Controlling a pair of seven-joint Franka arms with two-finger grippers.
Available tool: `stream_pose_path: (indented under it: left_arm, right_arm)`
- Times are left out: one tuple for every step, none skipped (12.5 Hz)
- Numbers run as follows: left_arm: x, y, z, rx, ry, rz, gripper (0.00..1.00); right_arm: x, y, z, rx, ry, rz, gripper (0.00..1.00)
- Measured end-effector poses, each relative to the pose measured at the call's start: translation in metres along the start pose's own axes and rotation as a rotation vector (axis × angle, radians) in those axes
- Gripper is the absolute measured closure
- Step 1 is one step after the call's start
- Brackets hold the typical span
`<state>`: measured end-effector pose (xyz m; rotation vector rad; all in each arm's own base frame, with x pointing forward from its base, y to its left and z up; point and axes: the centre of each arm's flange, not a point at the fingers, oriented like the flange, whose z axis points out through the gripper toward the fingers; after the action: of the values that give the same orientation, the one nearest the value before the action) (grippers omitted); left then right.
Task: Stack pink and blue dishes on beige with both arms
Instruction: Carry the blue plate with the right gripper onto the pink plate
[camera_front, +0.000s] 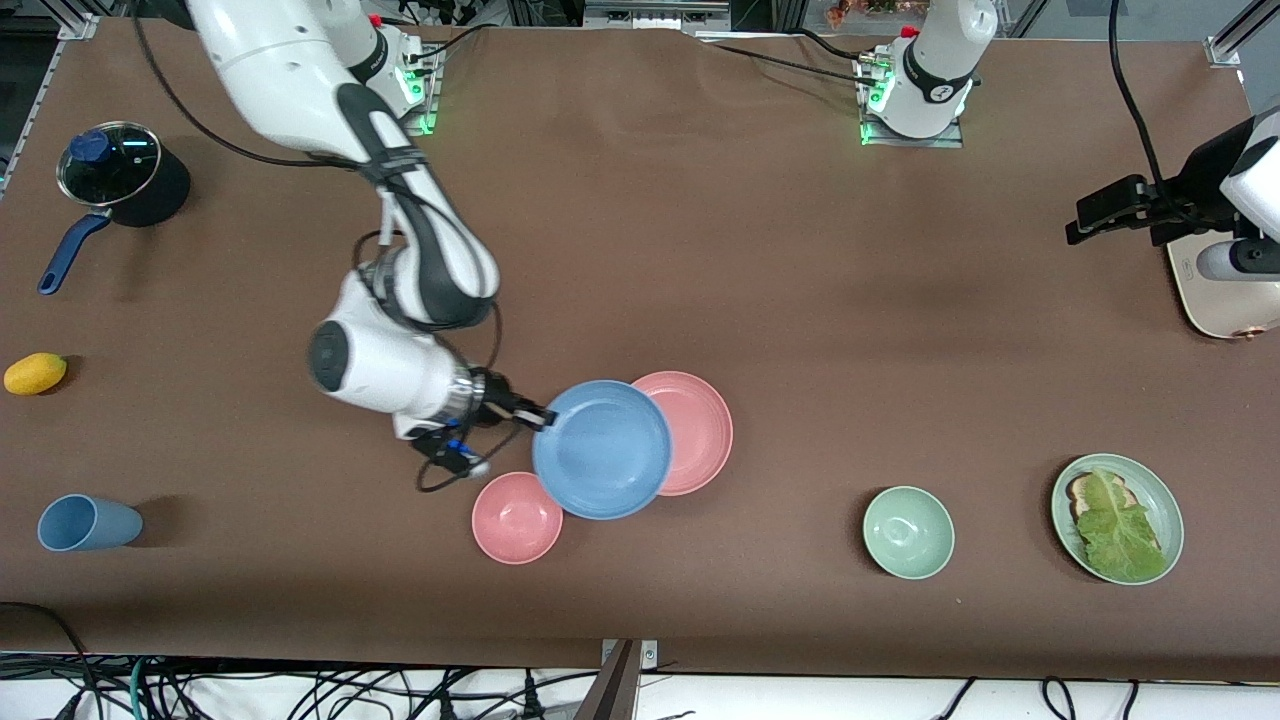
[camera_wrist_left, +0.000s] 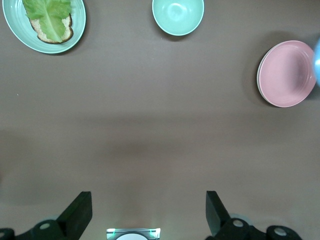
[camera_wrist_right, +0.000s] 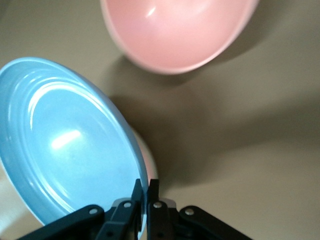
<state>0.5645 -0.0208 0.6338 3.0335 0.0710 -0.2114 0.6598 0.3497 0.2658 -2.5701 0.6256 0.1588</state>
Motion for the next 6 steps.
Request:
stream_pose_path:
  left_arm:
    - [-0.002,-0.002,-0.003,-0.001,0.005,0.004,0.00]
    - [-0.003,-0.003,-0.005,-0.002,0.008,0.029,0.00]
    - [-0.003,-0.005,-0.005,-0.002,0.009,0.064,0.00]
    - [-0.003,-0.006,-0.005,-0.002,0.009,0.085,0.00]
    - [-0.003,-0.006,-0.006,-0.002,0.010,0.090,0.00]
    - [-0.003,-0.006,-0.006,-0.002,0.010,0.091,0.00]
  right_arm:
    - [-0.015,-0.015,0.020,0.010,0.012,0.012,0.95]
    - [-0.027,-0.023,0.039,0.014,0.020,0.010,0.95]
    - [-0.037,-0.025,0.056,0.010,0.021,0.000,0.95]
    - [-0.042,-0.025,0.069,0.004,0.022,-0.006,0.95]
    - [-0.044,-0.024,0.075,-0.004,0.021,-0.011,0.95]
    - [-0.043,-0.021,0.078,-0.015,0.021,-0.015,0.95]
